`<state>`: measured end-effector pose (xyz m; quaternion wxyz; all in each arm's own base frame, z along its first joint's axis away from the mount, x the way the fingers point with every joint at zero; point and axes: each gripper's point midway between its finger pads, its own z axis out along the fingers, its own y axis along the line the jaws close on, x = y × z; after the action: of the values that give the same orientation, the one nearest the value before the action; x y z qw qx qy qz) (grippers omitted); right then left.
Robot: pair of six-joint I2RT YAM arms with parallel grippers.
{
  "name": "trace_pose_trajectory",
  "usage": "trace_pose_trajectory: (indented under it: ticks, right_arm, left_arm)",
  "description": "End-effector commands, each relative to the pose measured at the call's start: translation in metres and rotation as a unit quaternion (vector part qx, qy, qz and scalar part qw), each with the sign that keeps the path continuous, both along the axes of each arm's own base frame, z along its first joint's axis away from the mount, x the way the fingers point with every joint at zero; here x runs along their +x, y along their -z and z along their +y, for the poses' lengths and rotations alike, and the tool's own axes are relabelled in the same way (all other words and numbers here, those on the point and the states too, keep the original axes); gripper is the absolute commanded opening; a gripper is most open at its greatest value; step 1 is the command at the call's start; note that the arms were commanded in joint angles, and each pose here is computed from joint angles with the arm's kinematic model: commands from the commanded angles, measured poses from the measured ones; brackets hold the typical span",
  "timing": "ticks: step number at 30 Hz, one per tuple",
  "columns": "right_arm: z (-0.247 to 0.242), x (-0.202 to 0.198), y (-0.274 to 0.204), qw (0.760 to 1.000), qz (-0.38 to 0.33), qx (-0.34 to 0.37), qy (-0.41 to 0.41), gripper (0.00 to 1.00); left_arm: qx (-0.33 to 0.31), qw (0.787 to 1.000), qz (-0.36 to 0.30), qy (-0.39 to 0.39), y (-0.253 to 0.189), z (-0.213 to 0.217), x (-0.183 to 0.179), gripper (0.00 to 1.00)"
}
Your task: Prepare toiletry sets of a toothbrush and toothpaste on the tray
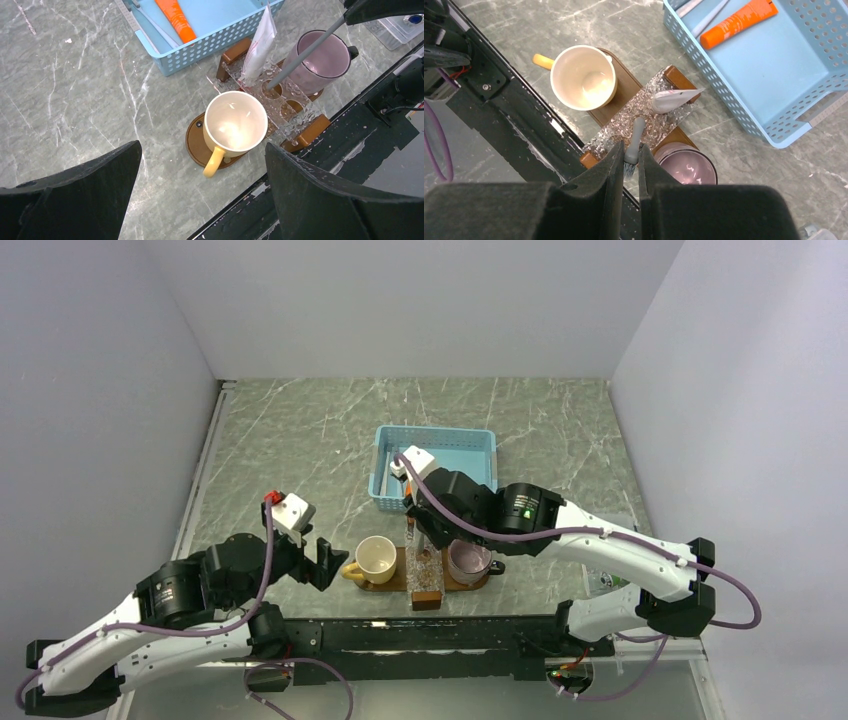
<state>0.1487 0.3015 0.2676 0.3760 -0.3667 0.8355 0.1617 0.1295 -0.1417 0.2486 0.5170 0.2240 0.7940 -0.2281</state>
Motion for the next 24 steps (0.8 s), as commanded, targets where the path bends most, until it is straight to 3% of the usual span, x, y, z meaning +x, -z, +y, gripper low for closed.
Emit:
trace_pose_trajectory:
  ticks: [1,24]
  right_arm:
    - [0.014,0.001,-0.006,0.999,-0.004,0.033,-0.002,0.00]
    - [0.008,0.012,0.020,0.997,0.033,0.034,0.064,0.00]
  left_arm:
    - [-0.012,1.000,-0.006,-0.009,-0.005,0.002,0.002,0.99]
    - [-0.029,0.999,-0.004,-0.023,-0.008,0.012,0.000,0.99]
